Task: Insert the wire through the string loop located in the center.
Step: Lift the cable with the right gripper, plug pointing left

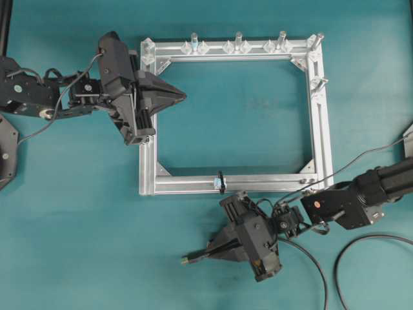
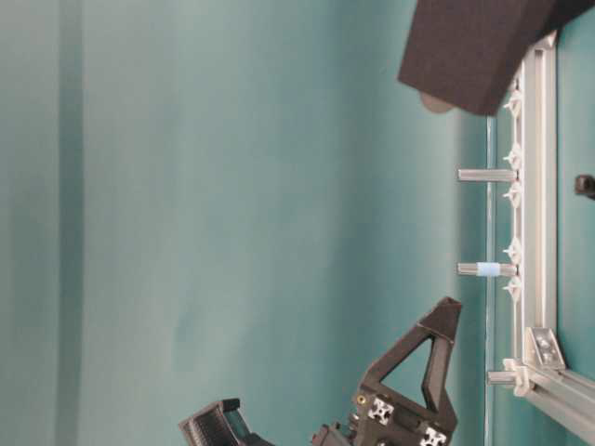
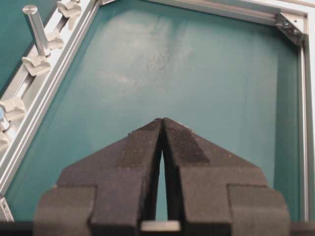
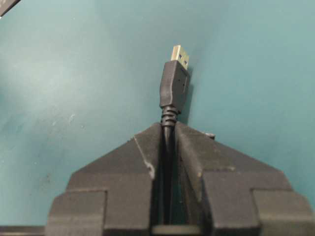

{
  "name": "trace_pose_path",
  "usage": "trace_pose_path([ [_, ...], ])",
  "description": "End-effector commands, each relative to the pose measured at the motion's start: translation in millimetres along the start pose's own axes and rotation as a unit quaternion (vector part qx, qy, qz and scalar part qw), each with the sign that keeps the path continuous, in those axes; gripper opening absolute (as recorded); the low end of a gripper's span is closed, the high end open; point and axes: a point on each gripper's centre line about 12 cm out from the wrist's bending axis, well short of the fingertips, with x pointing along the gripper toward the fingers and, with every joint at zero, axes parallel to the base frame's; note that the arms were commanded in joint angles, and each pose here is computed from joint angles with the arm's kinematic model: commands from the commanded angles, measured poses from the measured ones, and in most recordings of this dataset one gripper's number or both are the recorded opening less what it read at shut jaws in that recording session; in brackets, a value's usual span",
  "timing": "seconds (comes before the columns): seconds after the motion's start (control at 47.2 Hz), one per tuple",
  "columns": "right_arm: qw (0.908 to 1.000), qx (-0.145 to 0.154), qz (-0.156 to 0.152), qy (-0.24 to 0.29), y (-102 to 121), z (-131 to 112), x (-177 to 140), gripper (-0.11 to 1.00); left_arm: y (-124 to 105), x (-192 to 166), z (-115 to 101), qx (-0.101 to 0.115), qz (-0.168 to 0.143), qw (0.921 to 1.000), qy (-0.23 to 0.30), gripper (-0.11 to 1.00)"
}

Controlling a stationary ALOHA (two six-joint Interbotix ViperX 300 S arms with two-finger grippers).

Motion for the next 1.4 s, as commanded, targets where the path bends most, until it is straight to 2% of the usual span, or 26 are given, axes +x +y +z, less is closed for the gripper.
trace_pose_path([
  [0.0, 0.9999, 0.001, -0.001, -0.011, 0, 10, -1, 0.10, -2, -2, 14, 0.001, -0.003, 0.9997, -0.022, 0.00],
  [0.296, 0.9999, -0.001, -0.001, -0.017, 2, 24, -11, 0.10, -2, -2, 14, 0.001, -0.003, 0.9998, -0.022, 0.00],
  [0.508, 0.9999, -0.004, -0.008, -0.009, 3, 44, -26, 0.10, -2, -2, 13, 0.001, -0.003, 0.9998, -0.021, 0.00],
  [0.847, 0.9995, -0.008, -0.012, -0.027, 6, 78, -57, 0.10, -3, -2, 12, 0.001, -0.004, 0.9998, -0.020, 0.00],
  [1.376, 0.9997, -0.008, -0.014, -0.019, 7, 73, -68, 0.10, -3, -2, 13, 0.002, -0.005, 0.9998, -0.020, 0.00],
])
